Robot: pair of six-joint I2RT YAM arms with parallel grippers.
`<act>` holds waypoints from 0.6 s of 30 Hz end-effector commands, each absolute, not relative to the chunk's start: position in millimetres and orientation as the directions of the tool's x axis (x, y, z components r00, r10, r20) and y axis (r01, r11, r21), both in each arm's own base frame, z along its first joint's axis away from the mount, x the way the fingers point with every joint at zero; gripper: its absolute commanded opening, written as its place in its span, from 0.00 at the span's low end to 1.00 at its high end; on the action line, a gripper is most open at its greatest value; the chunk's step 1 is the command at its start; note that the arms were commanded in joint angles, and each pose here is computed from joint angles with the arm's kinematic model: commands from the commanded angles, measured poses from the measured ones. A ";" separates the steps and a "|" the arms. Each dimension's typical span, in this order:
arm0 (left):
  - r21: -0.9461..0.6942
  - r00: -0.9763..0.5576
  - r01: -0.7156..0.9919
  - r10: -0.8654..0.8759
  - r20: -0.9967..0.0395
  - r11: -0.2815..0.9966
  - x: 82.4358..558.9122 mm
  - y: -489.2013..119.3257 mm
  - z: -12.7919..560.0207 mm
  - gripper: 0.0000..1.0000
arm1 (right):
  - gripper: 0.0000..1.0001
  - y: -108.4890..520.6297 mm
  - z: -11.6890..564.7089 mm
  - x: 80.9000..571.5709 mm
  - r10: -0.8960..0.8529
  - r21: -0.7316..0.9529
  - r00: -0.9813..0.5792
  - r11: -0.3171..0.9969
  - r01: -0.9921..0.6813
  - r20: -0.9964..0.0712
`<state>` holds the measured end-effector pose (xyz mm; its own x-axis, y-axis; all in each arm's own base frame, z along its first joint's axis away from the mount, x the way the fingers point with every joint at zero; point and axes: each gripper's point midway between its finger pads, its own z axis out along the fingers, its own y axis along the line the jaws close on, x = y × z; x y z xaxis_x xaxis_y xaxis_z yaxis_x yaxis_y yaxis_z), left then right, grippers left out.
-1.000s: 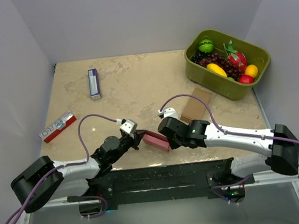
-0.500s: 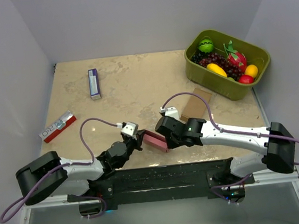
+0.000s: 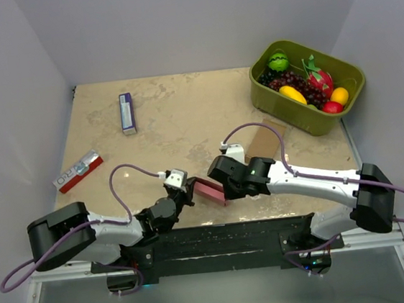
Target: Fold the paper box
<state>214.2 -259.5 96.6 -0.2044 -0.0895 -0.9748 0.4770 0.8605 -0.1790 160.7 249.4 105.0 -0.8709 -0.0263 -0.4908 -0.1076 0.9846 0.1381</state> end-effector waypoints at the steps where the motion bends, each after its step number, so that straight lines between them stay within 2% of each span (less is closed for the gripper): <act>1: -0.165 -0.332 0.598 0.054 -0.942 0.785 171.4 -276.3 49.5 0.00 | 0.00 300.3 148.9 191.0 0.229 0.404 -0.804 0.915 -0.015 -0.549; 9: -0.165 -0.327 0.619 0.061 -0.943 0.768 162.0 -288.0 50.2 0.00 | 0.00 292.2 165.8 198.5 0.383 0.504 -0.742 0.861 0.071 -0.550; 18: -0.174 -0.331 0.624 0.056 -0.942 0.761 157.5 -293.2 51.3 0.00 | 0.00 289.5 164.0 200.5 0.454 0.554 -0.711 0.825 0.107 -0.538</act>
<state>201.2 -271.2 95.6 -0.2019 -0.1113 -0.9731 0.4663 0.8628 -0.1954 167.2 232.8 113.3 -0.8216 0.2082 -0.5307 0.0889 0.9663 0.2415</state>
